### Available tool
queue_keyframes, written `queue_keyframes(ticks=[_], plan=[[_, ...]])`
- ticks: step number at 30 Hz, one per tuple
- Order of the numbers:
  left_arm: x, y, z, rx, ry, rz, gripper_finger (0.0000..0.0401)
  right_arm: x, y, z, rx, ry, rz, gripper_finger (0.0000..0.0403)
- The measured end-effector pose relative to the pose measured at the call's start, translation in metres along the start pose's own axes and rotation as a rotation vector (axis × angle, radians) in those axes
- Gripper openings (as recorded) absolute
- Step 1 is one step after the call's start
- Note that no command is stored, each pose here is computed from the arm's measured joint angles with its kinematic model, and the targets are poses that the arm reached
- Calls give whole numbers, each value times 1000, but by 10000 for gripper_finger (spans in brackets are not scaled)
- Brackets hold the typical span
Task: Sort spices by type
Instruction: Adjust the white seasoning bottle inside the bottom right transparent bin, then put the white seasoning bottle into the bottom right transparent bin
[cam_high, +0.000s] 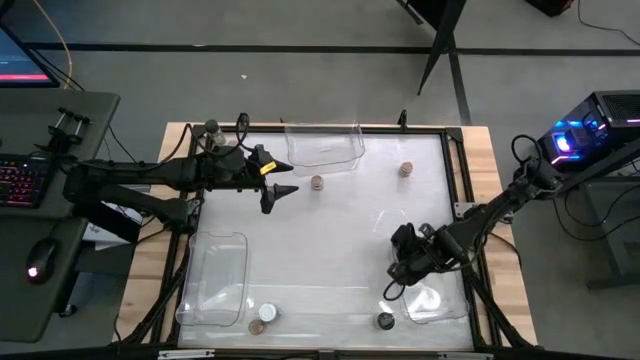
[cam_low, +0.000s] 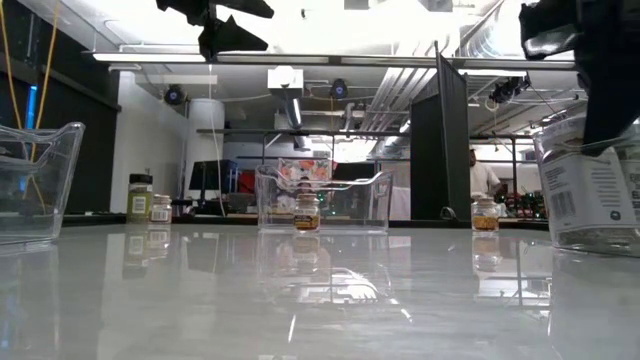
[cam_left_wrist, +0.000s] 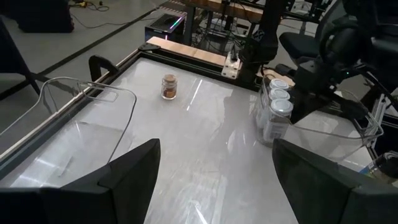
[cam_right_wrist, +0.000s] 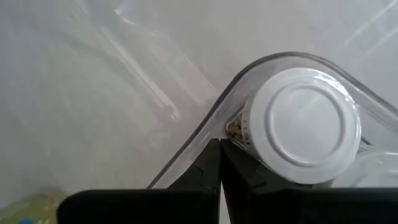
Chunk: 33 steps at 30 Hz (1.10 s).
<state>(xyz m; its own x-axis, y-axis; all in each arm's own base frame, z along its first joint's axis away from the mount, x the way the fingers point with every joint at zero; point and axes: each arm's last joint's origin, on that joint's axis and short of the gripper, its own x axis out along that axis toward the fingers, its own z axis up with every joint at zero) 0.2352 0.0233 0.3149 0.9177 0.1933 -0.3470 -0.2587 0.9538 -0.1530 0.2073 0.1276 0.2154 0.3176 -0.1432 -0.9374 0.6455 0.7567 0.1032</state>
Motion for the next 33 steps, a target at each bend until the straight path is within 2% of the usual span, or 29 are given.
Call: queue_keyframes(ticks=[9,15,22,28,33], plan=[[0,0,0,0,0,0,294,2,-3,9,32,-41,-24,0],[0,0,0,1,3,1,294,-1,-1,10,-19,-16,-9,0],[0,1,-3,7,31,7,294,-40,13,25,-183,32,63,0],[0,1,-4,22,45,9,294,-83,14,48,-217,-132,0,0],[0,2,-7,25,71,14,294,-93,10,65,-215,-214,-36,0]])
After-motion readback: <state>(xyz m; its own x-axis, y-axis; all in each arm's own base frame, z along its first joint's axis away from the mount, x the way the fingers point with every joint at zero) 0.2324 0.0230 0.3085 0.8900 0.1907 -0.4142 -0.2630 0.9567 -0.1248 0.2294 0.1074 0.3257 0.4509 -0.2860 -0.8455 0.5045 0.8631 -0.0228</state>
